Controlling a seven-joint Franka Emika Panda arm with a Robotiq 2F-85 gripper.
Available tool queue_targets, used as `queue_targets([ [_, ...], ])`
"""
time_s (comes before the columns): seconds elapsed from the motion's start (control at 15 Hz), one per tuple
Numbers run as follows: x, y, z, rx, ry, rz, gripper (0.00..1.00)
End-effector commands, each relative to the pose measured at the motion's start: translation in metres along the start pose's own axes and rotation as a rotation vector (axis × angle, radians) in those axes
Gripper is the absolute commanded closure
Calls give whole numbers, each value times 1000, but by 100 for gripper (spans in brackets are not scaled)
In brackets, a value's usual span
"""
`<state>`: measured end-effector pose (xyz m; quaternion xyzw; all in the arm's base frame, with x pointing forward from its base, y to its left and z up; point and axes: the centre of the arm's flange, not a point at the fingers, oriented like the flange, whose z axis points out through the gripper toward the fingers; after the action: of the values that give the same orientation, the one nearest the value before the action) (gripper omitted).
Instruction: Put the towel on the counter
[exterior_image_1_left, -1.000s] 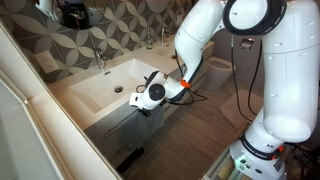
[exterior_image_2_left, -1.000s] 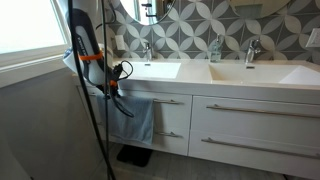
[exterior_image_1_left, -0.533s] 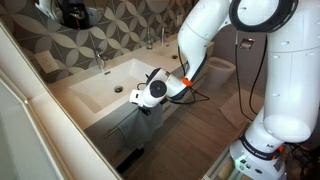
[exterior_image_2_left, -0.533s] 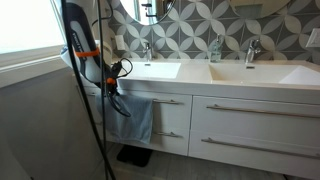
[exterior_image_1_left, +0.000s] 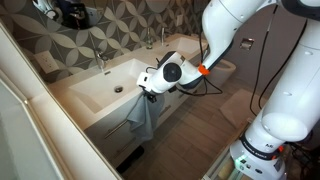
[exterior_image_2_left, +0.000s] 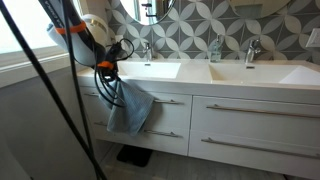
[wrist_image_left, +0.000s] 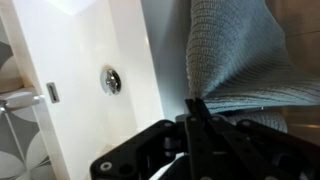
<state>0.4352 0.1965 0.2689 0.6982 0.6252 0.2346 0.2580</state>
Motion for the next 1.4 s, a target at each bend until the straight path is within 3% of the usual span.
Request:
queue_targets([
  [0.0, -27, 30, -67, -99, -16, 65, 99],
  [0.33, -61, 76, -136, -230, -58, 208, 99],
  [0.53, -92, 97, -166, -366, -129, 310, 99],
  [0.6, -70, 88, -126, -287, -82, 271, 97],
  [0.8, -87, 97, -151, -357, -105, 301, 97],
  [1.13, -89, 93, -152, -356, -111, 301, 99],
  [1.33, -110, 127, -162, -427, -177, 338, 99],
])
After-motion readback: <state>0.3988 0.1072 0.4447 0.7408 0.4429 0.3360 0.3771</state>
